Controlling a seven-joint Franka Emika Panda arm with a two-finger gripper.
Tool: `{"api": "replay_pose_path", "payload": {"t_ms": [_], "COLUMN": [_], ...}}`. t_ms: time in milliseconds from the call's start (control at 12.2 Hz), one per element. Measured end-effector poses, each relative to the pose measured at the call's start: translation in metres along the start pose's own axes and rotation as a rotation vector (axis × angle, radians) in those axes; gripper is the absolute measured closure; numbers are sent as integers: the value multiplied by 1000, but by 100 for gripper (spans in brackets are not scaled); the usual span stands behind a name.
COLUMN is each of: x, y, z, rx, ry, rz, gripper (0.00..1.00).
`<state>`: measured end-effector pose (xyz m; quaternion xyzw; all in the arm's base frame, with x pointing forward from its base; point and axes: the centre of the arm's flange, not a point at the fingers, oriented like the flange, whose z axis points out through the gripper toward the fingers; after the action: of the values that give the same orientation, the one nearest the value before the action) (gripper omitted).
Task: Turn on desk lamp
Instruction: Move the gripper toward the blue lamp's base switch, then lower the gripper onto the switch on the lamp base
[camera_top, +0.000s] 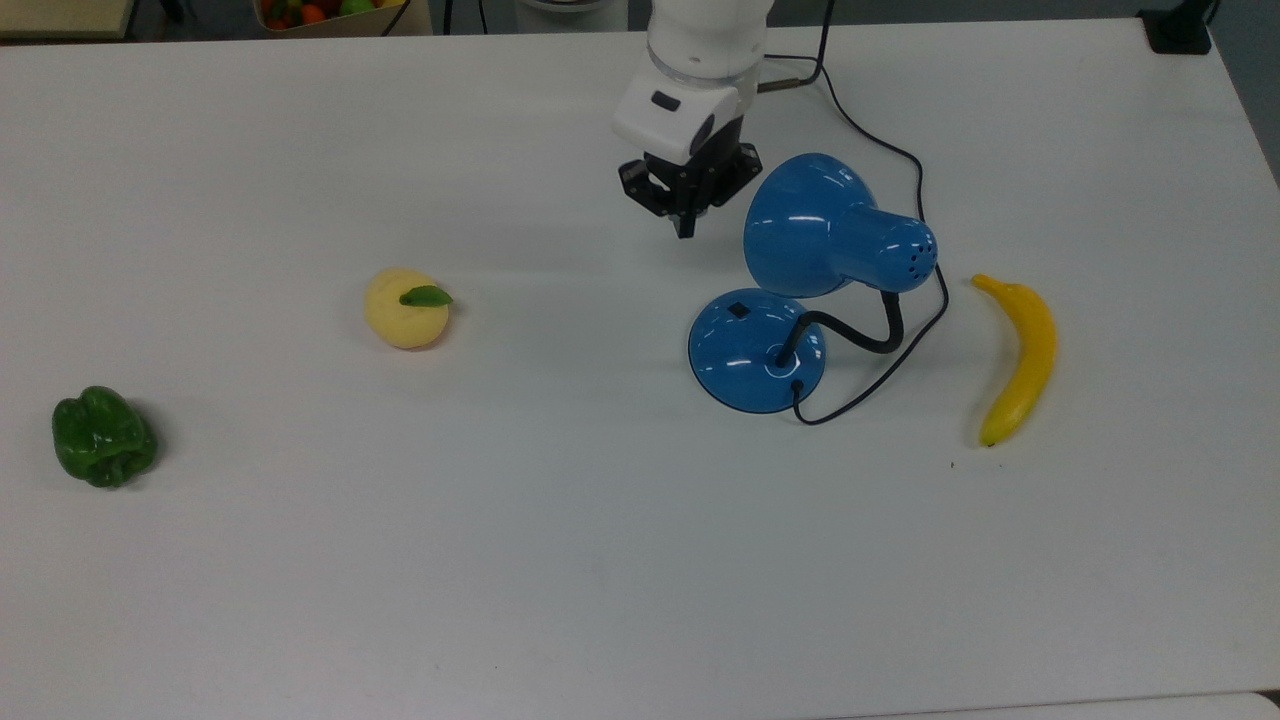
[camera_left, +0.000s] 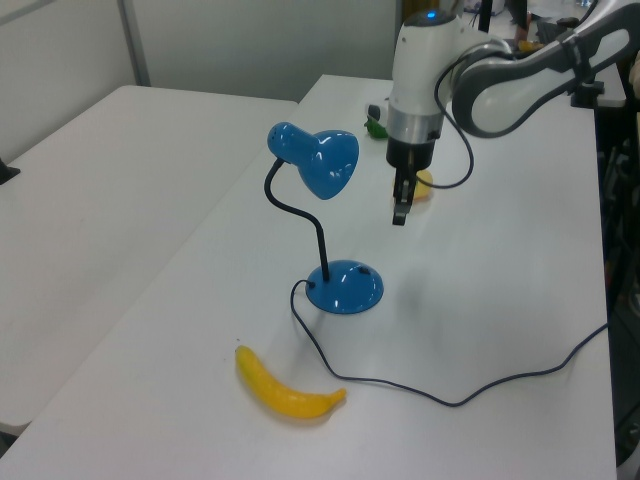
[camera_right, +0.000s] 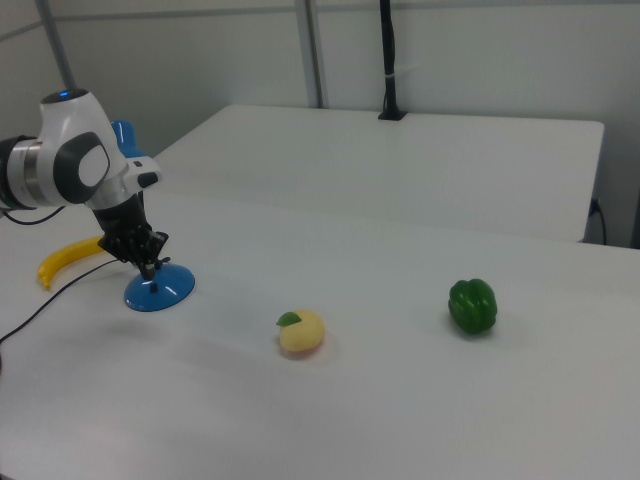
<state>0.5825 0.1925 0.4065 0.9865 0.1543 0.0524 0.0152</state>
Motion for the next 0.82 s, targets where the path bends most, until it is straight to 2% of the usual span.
{"api": "replay_pose_path", "payload": {"t_ms": [409,819], "x": [13,21], "y": [-17,-26], "z": [29,44], "rx": [24,40], "ry": [66,118], "rz": [-79,-98], "gripper": [99,99]}}
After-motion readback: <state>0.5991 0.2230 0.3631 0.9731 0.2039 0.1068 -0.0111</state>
